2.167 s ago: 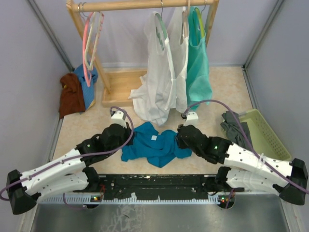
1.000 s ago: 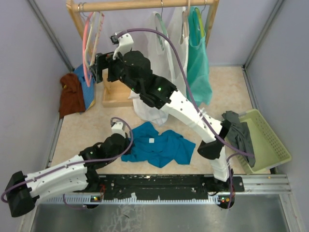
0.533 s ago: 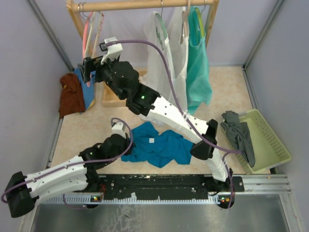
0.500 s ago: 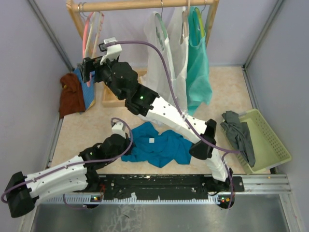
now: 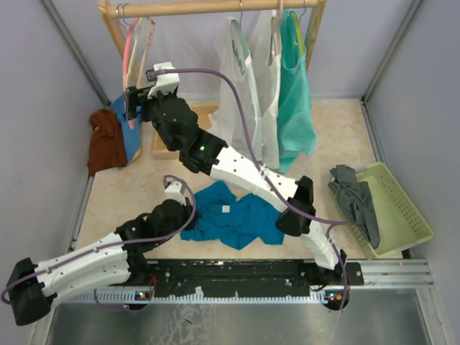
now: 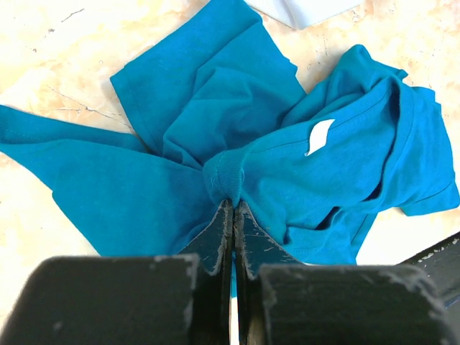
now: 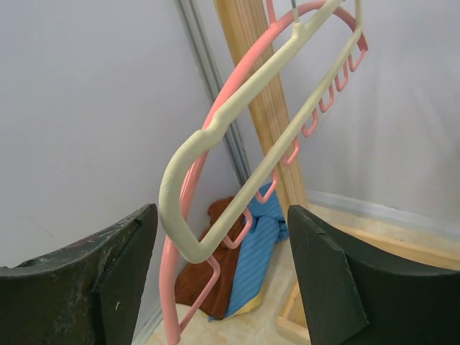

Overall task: Place the t-shirt on the hanger
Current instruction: Pick up the hanger from the clothesline.

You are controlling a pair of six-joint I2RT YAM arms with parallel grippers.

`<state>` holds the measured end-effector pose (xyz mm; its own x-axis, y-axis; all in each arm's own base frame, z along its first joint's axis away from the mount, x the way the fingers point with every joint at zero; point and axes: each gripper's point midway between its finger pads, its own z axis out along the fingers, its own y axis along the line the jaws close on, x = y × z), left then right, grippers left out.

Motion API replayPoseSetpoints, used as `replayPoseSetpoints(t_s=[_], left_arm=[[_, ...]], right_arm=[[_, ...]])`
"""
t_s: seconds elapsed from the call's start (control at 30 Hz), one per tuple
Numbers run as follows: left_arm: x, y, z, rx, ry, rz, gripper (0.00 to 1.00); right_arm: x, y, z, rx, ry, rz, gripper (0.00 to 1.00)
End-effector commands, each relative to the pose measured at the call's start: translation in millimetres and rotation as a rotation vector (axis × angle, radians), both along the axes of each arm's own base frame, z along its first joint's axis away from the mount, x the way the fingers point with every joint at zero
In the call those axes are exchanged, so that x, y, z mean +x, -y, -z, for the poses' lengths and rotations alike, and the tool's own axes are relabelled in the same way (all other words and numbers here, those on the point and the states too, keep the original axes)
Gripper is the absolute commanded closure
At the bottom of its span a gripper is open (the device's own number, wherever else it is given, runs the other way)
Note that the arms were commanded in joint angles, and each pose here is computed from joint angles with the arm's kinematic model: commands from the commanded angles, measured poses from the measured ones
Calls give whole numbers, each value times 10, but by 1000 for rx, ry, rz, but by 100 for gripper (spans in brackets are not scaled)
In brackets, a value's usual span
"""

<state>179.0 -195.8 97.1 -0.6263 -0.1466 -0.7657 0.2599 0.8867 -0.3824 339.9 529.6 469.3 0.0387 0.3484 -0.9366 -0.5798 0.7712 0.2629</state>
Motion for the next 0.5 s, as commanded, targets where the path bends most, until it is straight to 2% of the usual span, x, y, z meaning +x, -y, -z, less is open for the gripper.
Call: replayPoseSetpoints(t_s=[0.0, 0.47], left_arm=[[9, 4, -30, -2, 13, 11, 100], [16, 19, -67, -4, 18, 15, 100]], right_arm=[[-60, 317, -499, 117, 54, 52, 28], [33, 642, -519, 102, 53, 152, 36]])
